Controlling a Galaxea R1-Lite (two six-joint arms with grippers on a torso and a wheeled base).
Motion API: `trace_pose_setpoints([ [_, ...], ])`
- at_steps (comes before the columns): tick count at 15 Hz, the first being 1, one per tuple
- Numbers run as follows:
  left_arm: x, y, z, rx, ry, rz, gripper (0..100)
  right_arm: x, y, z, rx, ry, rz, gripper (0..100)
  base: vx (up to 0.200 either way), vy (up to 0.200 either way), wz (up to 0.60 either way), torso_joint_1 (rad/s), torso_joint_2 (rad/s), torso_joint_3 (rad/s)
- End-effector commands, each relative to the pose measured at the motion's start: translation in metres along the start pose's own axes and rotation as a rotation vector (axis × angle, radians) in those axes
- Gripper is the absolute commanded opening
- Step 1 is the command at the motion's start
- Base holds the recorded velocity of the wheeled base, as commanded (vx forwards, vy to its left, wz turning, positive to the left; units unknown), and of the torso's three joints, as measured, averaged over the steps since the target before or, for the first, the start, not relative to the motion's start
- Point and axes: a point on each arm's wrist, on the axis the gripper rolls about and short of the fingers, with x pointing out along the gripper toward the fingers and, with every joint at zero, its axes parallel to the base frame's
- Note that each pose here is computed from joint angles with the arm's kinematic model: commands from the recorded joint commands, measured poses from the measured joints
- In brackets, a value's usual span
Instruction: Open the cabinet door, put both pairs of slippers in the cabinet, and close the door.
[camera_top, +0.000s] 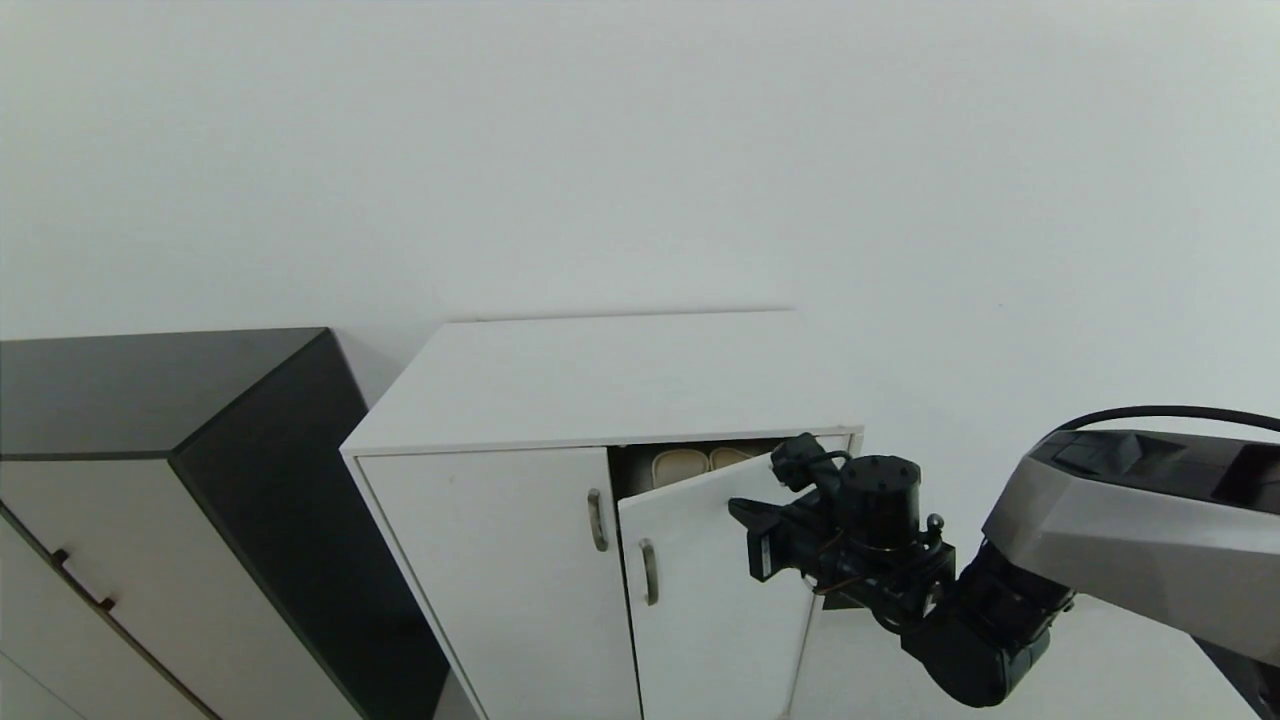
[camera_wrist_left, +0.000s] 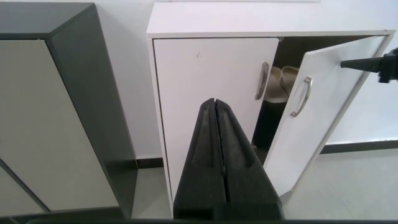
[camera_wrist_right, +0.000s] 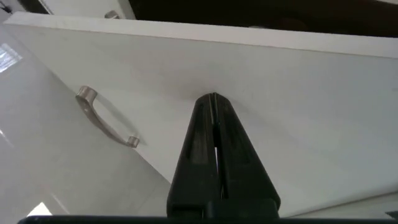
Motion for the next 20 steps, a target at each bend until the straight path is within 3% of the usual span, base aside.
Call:
trace_pose_setpoints([
  [1, 0.0, 0.0, 0.0, 0.0, 0.0, 0.001, 0, 0.007, -0.006, -0.008, 0.003, 0.012, -0.017, 0, 0.0, 0.0, 0.0, 0.0, 0.0, 0.0],
  [20, 0.0, 0.0, 0.0, 0.0, 0.0, 0.001, 0, 0.015, -0.037, -0.005, 0.015, -0.02, -0.087, 0, 0.0, 0.0, 0.0, 0.0, 0.0, 0.0],
])
